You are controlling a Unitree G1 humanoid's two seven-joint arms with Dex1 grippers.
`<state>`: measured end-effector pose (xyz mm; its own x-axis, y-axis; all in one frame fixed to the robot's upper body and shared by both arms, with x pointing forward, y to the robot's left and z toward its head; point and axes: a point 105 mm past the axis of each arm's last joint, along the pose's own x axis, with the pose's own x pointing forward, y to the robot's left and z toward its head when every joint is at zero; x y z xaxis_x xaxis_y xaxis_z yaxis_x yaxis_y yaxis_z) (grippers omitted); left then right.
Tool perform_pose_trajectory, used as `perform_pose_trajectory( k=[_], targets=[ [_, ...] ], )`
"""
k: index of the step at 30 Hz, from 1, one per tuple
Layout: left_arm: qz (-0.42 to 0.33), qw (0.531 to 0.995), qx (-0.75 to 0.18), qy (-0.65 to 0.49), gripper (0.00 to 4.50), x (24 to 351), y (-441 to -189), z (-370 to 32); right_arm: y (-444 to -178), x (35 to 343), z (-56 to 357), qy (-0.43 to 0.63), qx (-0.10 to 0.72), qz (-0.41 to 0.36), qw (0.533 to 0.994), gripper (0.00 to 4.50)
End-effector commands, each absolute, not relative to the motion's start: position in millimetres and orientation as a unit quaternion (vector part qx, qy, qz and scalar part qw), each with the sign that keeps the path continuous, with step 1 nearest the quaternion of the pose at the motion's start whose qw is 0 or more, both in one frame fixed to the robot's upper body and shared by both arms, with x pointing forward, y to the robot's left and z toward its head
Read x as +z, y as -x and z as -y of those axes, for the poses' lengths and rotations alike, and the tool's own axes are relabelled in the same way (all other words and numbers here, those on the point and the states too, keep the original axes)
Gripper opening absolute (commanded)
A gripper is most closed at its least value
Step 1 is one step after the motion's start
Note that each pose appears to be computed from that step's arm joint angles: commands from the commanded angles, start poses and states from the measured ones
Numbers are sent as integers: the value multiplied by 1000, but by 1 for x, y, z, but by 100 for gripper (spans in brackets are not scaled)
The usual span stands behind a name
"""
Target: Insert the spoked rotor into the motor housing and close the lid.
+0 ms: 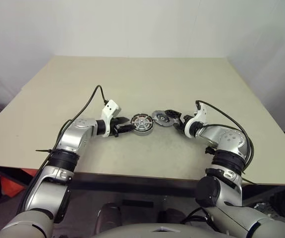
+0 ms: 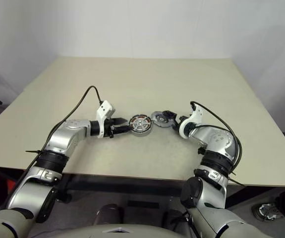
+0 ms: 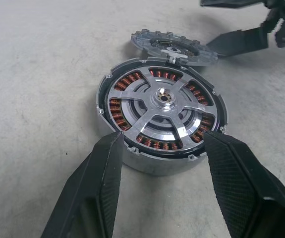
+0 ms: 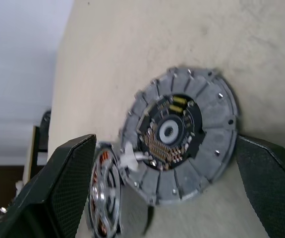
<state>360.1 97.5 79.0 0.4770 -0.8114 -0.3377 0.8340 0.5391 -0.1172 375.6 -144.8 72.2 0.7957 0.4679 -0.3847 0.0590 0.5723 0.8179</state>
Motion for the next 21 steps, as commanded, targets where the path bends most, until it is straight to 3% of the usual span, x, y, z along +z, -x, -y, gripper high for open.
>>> perform_pose_trajectory(
  k=[1,14,21],
  targets=[
    [-153,865,-475,-43,275,96,-365,-101,-389,90,137,-460,147,-265,834,447],
    [-153,869,-469,-42,275,94,-365,-101,-420,106,110,-473,200,-232,826,447],
    [-157,873,-460,-44,275,92,-367,-107,-404,154,80,-448,332,-185,809,447]
  ],
)
